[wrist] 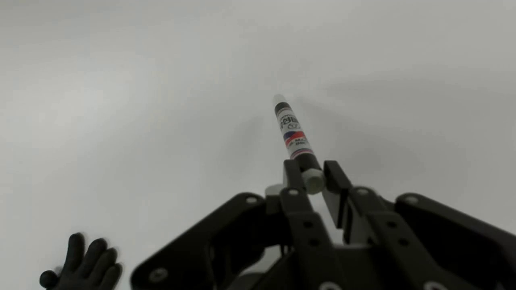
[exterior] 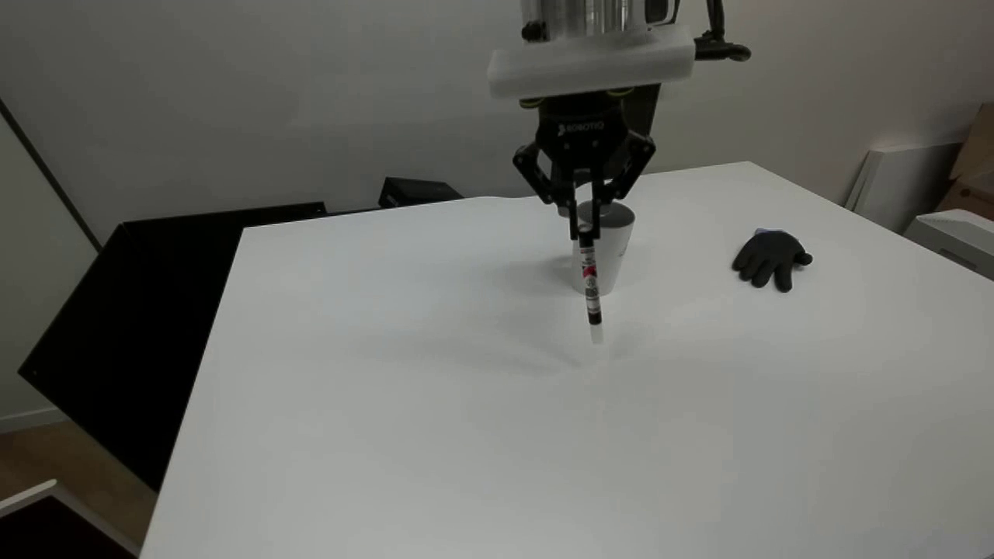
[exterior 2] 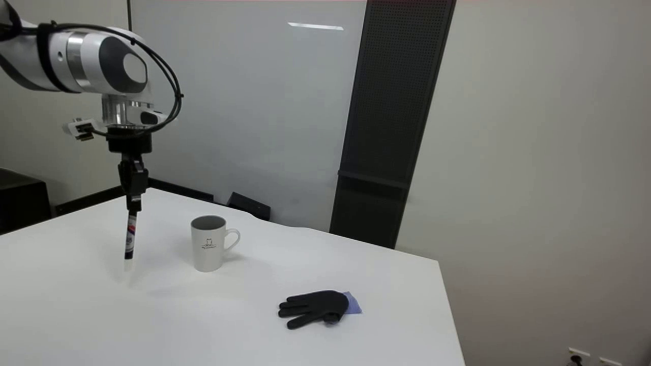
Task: Pick up the pen from the table and put it in the cup. Pick up the pen from the cup and put the pen back on the table. Pick up the pen from the table and put it back in the cup.
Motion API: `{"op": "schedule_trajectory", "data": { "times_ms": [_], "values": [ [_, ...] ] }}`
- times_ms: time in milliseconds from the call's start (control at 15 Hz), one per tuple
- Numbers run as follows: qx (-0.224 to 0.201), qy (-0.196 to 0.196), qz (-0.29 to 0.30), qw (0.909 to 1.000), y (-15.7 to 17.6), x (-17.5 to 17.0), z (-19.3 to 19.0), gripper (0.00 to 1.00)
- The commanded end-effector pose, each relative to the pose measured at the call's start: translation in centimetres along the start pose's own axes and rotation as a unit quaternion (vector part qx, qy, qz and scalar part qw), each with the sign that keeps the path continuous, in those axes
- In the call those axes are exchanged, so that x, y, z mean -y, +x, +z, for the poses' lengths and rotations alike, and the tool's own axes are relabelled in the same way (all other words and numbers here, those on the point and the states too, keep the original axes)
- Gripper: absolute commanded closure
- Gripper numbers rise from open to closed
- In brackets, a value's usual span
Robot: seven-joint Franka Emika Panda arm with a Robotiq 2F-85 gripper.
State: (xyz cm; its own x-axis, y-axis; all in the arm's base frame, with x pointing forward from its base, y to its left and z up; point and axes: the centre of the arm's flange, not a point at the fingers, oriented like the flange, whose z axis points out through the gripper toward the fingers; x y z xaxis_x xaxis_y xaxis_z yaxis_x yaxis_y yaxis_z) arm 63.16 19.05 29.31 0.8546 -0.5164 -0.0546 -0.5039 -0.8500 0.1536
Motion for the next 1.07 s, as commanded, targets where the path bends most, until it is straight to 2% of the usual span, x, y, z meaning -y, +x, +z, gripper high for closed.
{"op": "schedule_trajectory", "data": {
  "times_ms": [0, 200, 467, 600, 1000],
  "values": [
    [0.073, -0.043, -0.017, 0.9963, 1.1, 1.2, 2.0, 0.93],
    [0.145, -0.087, -0.029, 0.9851, 1.2, 1.0, 4.1, 0.93],
    [0.204, -0.120, -0.039, 0.9708, 1.6, 0.6, 6.4, 0.93],
    [0.212, -0.121, -0.043, 0.9687, 2.1, 0.5, 7.4, 0.93],
    [0.209, -0.078, -0.077, 0.9718, 3.5, 0.8, 10.2, 0.93]
  ]
}}
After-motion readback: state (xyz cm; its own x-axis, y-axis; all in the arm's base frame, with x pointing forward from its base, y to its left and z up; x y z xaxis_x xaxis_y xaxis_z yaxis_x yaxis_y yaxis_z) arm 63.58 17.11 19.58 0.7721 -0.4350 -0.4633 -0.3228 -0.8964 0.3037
